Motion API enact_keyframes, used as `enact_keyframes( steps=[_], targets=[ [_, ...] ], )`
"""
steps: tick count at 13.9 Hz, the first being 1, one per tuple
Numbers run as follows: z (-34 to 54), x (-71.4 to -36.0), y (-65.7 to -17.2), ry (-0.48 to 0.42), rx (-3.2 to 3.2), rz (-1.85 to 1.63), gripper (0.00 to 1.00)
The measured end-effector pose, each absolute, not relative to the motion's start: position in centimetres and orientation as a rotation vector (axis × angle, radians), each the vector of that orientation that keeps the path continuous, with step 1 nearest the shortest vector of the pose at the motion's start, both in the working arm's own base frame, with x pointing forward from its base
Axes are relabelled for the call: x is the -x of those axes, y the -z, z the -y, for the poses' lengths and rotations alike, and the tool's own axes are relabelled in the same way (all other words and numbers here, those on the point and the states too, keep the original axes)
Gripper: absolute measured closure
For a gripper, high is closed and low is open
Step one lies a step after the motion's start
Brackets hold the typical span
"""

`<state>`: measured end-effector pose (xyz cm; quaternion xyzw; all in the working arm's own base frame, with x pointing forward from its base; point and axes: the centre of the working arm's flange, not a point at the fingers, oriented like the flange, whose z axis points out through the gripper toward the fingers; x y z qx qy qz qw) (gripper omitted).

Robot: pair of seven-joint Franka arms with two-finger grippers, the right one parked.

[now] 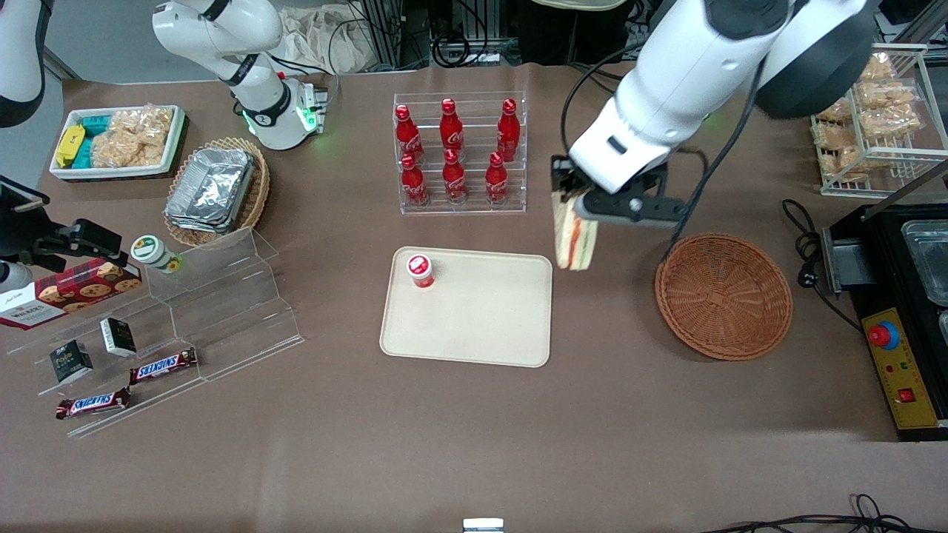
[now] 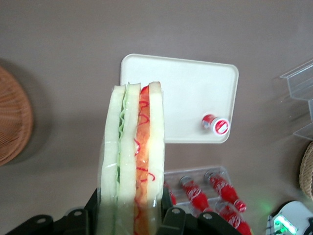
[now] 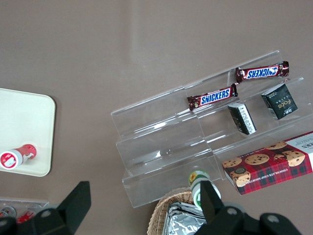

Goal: Place sandwich from basket to tray
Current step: 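Carry the held sandwich over to the white tray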

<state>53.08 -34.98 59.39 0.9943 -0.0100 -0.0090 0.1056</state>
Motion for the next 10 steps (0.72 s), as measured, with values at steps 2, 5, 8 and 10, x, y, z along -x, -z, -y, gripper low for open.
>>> enact_keyframes(
  steps=[2,5,8,10],
  targets=[
    [37.9,-54.3,-54.4,0.000,-2.942,0.061,0.48],
    [42.5,-55.1,-46.1,-0.014,-2.976,0.120,0.48],
    [44.0,-56.6,-36.9,-0.026,-3.032,0.158,0.48],
    [43.2,-57.7,-30.6,0.001,-3.091,0.181,0.48]
  ],
)
